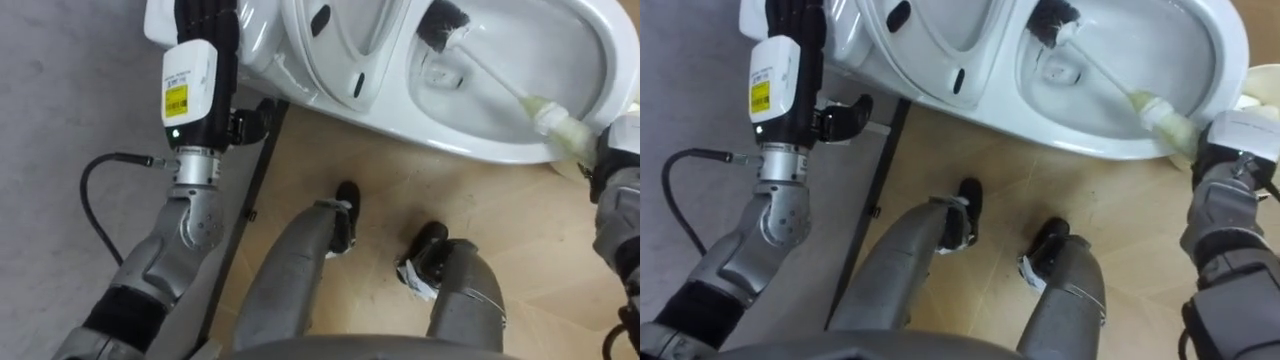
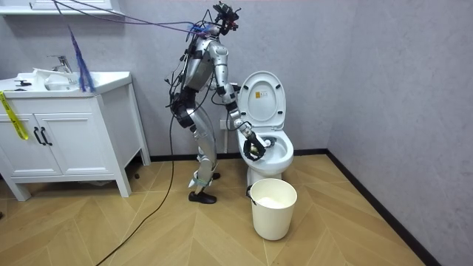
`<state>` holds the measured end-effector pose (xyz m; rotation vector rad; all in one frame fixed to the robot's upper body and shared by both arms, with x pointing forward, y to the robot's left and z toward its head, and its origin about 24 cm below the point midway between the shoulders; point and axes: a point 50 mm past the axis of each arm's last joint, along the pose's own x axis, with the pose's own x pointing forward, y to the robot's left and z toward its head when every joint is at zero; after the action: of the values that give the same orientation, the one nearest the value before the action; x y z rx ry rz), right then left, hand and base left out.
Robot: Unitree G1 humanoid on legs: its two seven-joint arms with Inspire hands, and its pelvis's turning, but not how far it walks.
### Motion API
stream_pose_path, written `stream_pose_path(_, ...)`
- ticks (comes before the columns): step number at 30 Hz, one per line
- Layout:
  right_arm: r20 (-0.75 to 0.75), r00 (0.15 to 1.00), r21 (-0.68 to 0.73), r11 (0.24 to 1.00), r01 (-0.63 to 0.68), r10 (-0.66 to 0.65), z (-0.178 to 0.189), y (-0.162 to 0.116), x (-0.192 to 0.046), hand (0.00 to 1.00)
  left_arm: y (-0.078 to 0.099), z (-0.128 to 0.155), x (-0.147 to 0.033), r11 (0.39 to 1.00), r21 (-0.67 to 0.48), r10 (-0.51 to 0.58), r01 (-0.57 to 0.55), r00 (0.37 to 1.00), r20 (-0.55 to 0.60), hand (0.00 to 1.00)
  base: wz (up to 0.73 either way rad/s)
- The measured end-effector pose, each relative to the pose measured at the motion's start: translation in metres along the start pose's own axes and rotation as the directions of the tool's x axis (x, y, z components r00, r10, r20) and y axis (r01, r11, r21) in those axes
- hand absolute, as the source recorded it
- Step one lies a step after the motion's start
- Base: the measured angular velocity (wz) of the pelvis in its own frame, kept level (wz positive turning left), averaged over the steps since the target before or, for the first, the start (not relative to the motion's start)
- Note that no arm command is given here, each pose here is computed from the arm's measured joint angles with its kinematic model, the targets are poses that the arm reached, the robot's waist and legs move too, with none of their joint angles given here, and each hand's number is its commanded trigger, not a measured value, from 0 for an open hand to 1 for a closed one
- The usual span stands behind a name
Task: Brush toilet
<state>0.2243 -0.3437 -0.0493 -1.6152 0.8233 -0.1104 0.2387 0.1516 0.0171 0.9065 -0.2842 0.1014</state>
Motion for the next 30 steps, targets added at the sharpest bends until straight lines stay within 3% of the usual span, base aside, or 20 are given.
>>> stream_pose_path(4, -0.002, 0.997, 0.038, 0.996, -0.08, 0.08, 0.001, 0.018, -0.007, 1.0, -0.003, 0.0, -0.003, 1.0, 0.002, 0.0, 0.0, 1.0, -0.016, 0.0, 0.0)
stream_pose_path(12, -0.015, 0.987, 0.254, 0.955, -0.152, 0.161, 0.004, 0.028, -0.011, 1.0, 0.0, 0.002, -0.007, 0.999, -0.033, 0.02, -0.022, 0.999, -0.048, 0.0, 0.03)
stream_pose_path(16, -0.01, 0.971, 0.411, 0.886, -0.213, 0.238, 0.008, 0.036, -0.014, 1.0, 0.0, 0.002, -0.008, 0.999, -0.037, 0.023, -0.025, 0.998, -0.05, 0.0, 0.01)
stream_pose_path(21, 0.02, 0.944, 0.632, 0.727, -0.268, 0.331, 0.018, 0.047, -0.019, 1.0, 0.001, 0.003, -0.008, 0.999, -0.04, 0.033, -0.035, 0.998, -0.053, 0.0, 0.05)
stream_pose_path(30, 0.027, 0.885, 0.694, 0.629, -0.351, 0.464, 0.017, 0.078, -0.037, 1.0, -0.002, 0.005, -0.01, 0.999, -0.028, 0.022, -0.024, 0.998, -0.058, 0.0, 0.01)
